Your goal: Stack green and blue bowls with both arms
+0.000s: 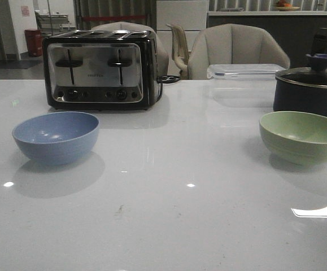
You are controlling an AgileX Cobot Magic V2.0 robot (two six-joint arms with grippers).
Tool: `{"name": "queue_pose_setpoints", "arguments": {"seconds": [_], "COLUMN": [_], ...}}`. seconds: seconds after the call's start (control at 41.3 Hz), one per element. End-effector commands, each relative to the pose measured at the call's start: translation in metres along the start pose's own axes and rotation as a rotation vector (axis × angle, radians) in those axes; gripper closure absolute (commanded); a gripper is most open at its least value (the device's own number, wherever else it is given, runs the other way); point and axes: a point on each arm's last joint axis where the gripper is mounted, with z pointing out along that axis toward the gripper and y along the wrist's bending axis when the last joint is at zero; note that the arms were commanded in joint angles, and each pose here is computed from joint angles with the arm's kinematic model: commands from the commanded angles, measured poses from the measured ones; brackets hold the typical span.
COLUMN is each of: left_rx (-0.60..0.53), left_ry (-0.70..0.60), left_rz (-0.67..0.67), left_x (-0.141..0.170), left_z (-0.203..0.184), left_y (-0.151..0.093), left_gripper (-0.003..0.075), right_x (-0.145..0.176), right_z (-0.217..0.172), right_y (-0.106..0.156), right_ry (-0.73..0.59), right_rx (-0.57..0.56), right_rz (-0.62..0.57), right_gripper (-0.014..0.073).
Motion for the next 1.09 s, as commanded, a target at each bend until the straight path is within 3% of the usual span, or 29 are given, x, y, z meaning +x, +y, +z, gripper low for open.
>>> {"name": "queue_pose_setpoints", "arguments": {"seconds": [0.0,0.218,0.412,0.823,1.066], "left_rx": [0.01,0.01,0.01,0.01,0.01], "left_ry": [-0.091,-0.091,-0.091,-0.088,-0.088], "left_rz": [-0.004,-0.004,-0.004,-0.004,-0.004], "left_x": [-0.014,-0.014,-0.014,-0.014,-0.014], "left_z": [-0.005,-0.005,-0.005,-0.005,-0.005], "left_y": [-0.001,-0.001,-0.001,-0.001,-0.001], "left_gripper": [0.014,0.014,0.014,0.014,0.014], "right_x": [-0.013,-0.015,-0.032,-0.086,-0.107], "right_z": [-0.006,-0.005,0.021,0.122,0.183], "right_y": [0.0,-0.001,-0.001,-0.016,-0.017], "right_ry": [-0.084,-0.094,-0.052,0.224,0.28], "right_rx": [0.006,0.009,0.01,-0.02,-0.097], "right_rz": [-0.013,-0.015,0.024,0.147,0.152], "right_gripper": [0.0057,0.0057,0.0057,0.0057,0.0057]}}
